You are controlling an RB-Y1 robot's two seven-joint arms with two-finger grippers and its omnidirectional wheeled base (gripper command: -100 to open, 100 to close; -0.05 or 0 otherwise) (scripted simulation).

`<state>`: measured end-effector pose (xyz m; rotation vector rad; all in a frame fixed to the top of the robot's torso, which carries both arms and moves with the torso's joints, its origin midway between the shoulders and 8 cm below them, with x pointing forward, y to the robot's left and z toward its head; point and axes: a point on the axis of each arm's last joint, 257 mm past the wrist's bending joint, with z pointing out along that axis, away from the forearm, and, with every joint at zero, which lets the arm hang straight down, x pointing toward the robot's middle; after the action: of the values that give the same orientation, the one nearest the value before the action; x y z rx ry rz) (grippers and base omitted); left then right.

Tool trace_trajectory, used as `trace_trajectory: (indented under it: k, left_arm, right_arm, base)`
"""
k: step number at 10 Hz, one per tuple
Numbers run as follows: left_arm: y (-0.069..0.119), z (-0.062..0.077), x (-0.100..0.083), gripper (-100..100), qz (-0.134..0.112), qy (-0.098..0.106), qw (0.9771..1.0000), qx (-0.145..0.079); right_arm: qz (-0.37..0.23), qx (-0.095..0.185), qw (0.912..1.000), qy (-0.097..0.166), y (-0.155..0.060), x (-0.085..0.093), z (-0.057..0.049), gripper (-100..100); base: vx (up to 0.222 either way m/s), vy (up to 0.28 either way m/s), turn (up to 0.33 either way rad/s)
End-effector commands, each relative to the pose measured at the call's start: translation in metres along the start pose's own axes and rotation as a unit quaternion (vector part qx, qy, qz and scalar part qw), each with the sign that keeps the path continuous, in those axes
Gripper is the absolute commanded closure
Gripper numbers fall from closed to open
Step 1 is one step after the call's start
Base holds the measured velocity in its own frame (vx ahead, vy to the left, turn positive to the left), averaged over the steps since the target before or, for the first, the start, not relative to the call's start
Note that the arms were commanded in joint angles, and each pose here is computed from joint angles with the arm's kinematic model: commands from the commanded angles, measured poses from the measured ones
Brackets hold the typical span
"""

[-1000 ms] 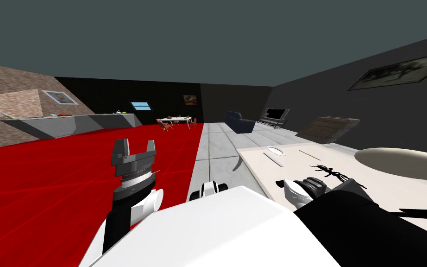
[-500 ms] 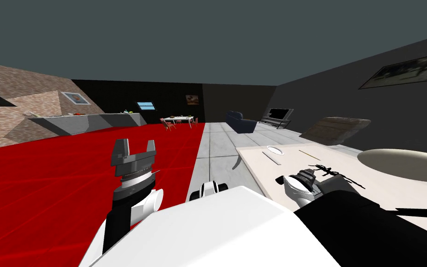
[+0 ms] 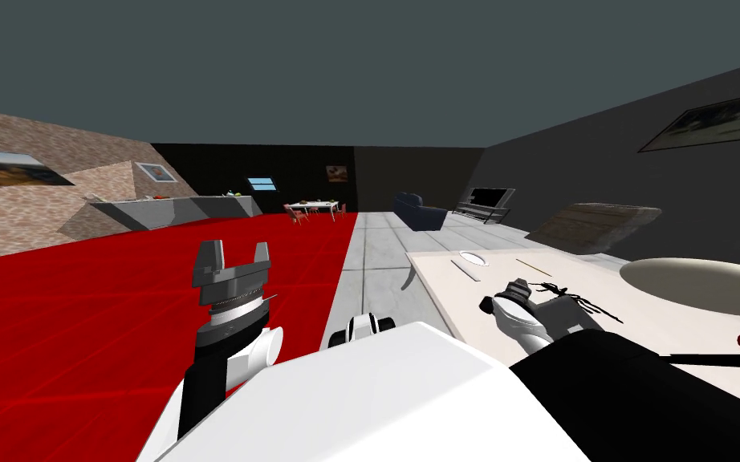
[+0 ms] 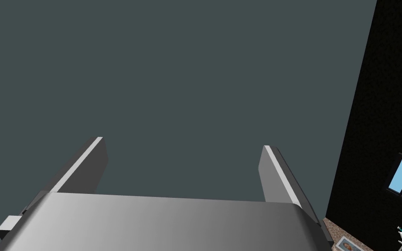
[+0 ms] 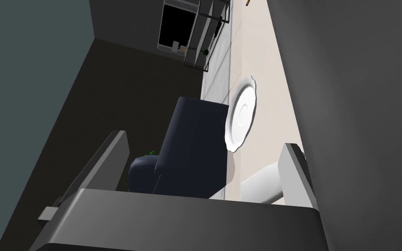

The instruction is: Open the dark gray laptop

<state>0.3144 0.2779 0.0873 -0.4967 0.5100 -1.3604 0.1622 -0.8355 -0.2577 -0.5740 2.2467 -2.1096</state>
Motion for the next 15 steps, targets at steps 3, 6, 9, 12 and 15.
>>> trace_trajectory:
  k: [3,6,9,12,15]
  left_arm:
    - [0.000,0.000,0.000,0,0.000,0.000,1.0000,0.000]
    - [0.000,0.000,0.000,0,0.000,0.000,1.0000,0.000]
    - [0.000,0.000,0.000,0,0.000,0.000,1.0000,0.000]
    - [0.000,0.000,0.000,0,0.000,0.000,1.0000,0.000]
    - [0.000,0.000,0.000,0,0.000,0.000,1.0000,0.000]
  right_arm:
    - [0.021,-0.006,0.9970,-0.074,-0.016,-0.040,0.010,-100]
    - [0.032,-0.012,0.9929,-0.114,-0.027,-0.061,0.015,-100]
    - [0.047,-0.027,0.9860,-0.158,-0.035,-0.084,0.017,-100]
    - [0.054,-0.040,0.9803,-0.186,-0.036,-0.098,0.015,-100]
    - [0.068,-0.064,0.9698,-0.225,-0.039,-0.118,0.013,-100]
  base:
    - [-0.102,-0.018,0.060]
    - [-0.101,-0.027,0.065]
    - [-0.114,-0.028,0.064]
    - [-0.097,-0.014,0.041]
    - [-0.085,-0.008,0.050]
